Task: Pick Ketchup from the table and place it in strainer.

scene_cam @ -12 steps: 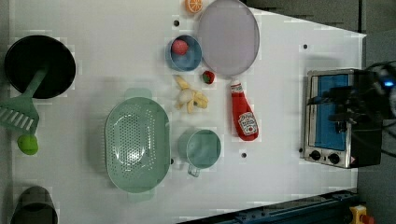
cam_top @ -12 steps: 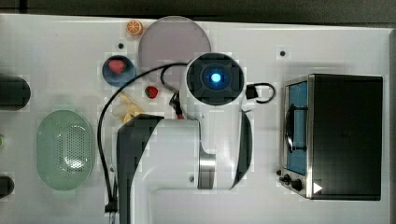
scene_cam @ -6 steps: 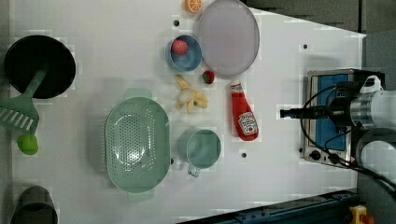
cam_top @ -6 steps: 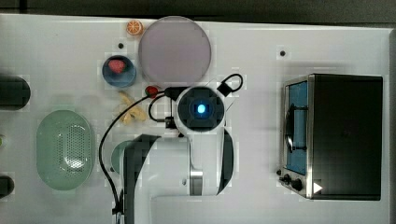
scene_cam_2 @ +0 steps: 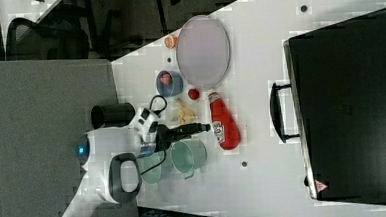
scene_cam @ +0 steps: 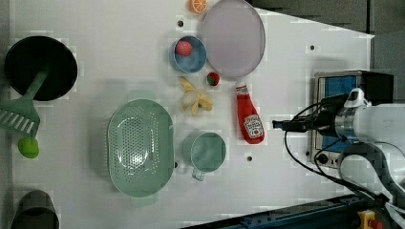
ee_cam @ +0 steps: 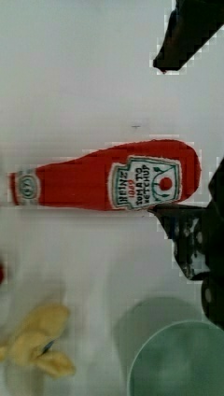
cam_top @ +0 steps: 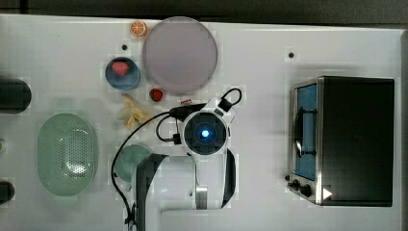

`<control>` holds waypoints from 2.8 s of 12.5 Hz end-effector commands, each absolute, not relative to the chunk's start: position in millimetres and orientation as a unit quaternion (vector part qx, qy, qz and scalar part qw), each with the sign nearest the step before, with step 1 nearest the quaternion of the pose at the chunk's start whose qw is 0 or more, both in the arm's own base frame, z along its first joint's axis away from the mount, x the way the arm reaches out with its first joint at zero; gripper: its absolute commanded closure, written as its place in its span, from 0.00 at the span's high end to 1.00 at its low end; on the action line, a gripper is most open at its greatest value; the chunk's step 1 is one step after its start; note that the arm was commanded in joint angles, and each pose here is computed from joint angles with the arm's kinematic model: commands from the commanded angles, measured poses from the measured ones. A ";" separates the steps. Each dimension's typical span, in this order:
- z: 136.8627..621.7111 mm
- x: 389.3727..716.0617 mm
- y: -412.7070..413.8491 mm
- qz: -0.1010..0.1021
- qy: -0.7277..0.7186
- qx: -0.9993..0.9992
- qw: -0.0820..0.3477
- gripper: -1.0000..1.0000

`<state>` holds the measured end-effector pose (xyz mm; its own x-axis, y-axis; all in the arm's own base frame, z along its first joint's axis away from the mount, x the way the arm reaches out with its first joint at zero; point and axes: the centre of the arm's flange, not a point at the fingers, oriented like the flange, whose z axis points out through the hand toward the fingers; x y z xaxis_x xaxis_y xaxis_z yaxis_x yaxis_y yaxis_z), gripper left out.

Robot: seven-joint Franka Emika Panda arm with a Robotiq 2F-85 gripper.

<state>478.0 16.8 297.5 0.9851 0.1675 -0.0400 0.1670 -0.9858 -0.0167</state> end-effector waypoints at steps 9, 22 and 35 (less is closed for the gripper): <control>169.4 478.5 23.8 0.020 -0.106 -0.994 0.027 1.00; 236.2 486.2 17.6 0.019 -0.102 -0.994 0.015 0.60; 407.2 452.7 171.3 0.028 -0.018 -0.999 -0.032 0.60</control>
<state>461.9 147.1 417.2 0.9895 0.1409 -0.0338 0.1427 -0.9880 0.0584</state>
